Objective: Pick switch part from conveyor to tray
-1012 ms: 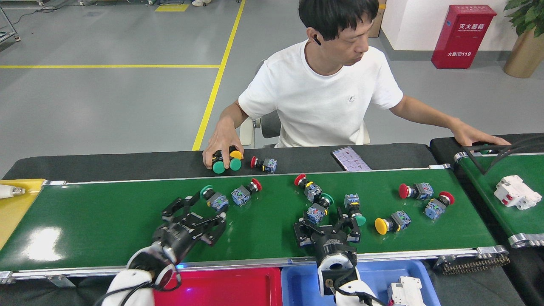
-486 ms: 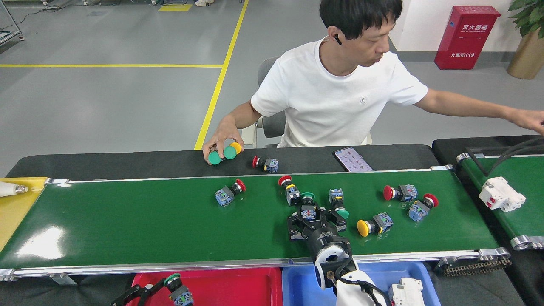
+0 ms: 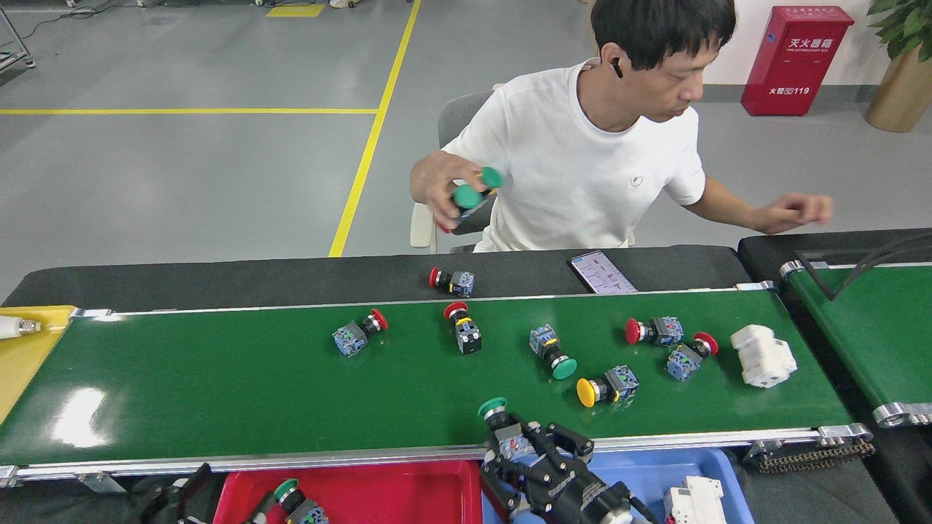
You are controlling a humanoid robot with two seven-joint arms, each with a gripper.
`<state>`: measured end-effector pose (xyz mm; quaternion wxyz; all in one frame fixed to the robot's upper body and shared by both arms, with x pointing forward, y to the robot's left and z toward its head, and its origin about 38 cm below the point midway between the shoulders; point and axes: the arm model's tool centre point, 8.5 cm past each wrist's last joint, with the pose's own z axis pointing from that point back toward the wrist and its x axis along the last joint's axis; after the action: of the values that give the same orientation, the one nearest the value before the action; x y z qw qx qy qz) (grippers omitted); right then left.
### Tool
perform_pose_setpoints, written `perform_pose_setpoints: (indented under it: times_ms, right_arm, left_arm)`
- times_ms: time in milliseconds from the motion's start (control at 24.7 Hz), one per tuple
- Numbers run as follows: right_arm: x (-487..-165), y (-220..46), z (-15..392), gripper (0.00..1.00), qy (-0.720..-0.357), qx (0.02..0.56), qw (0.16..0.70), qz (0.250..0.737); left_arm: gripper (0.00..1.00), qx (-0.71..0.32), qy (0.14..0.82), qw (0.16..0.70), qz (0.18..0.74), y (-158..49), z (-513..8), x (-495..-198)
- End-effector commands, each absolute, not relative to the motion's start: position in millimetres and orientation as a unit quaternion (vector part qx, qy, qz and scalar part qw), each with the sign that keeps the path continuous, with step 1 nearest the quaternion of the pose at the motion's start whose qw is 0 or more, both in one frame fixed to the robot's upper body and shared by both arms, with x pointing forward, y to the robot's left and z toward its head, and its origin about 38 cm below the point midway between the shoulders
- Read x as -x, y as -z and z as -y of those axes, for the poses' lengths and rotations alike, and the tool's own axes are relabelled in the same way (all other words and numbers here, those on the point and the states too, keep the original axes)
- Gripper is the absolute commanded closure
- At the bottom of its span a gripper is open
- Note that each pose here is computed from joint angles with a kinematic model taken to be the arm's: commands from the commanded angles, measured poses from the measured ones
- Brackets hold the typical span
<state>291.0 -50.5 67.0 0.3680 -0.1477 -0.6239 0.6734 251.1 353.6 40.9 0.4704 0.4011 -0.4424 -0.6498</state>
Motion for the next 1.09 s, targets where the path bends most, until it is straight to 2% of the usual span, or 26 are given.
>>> perform_pose_setpoints:
  times_ms: [0,121,202,283,445,607,729,810,1012,1053]
  right_arm:
    - [-289.1,-75.2,43.2,0.05,-0.674,0.143,0.353,0.633]
    - [-292.8,-78.9,42.3,0.05,-0.672,0.148,0.351,0.636]
    - [-296.9,-83.4,41.6,0.05,-0.669,0.152,0.348,0.639]
    - [-308.3,-91.1,44.4,0.05,-0.661,0.169,0.354,0.640]
    - [-346.5,-109.0,93.3,0.05,-0.609,0.248,0.418,0.627]
    - [-365.5,-118.9,154.1,0.06,-0.545,0.322,0.455,0.626]
    - [-356.2,-118.6,191.7,0.08,-0.485,0.378,0.462,0.639]
    - [-337.2,-104.5,204.1,0.08,-0.469,0.393,0.468,0.638]
    - [-298.5,-66.6,230.5,0.08,-0.485,0.401,0.502,0.593]
    - [-292.2,-61.1,232.2,0.08,-0.490,0.399,0.506,0.588]
  left_arm:
    - [0.00,-0.410,0.645,0.477,0.434,-45.1,-361.4,-252.5]
    - [0.00,-0.425,0.636,0.473,0.436,-52.9,-361.4,-266.6]
    - [0.00,-0.443,0.628,0.466,0.438,-64.5,-362.6,-289.7]
    - [0.00,-0.446,0.635,0.460,0.432,-66.4,-354.5,-329.2]
    - [0.00,-0.430,0.655,0.448,0.430,-65.8,-338.7,-400.4]
    - [0.00,-0.423,0.662,0.450,0.424,-67.5,-336.8,-441.3]
    - [0.00,-0.411,0.671,0.457,0.415,-58.3,-332.6,-456.6]
    - [0.00,-0.408,0.674,0.454,0.416,-55.9,-327.7,-463.0]
    - [0.01,-0.407,0.667,0.466,0.414,-57.9,-336.3,-480.4]
    - [0.10,-0.408,0.666,0.466,0.415,-58.7,-339.1,-483.2]
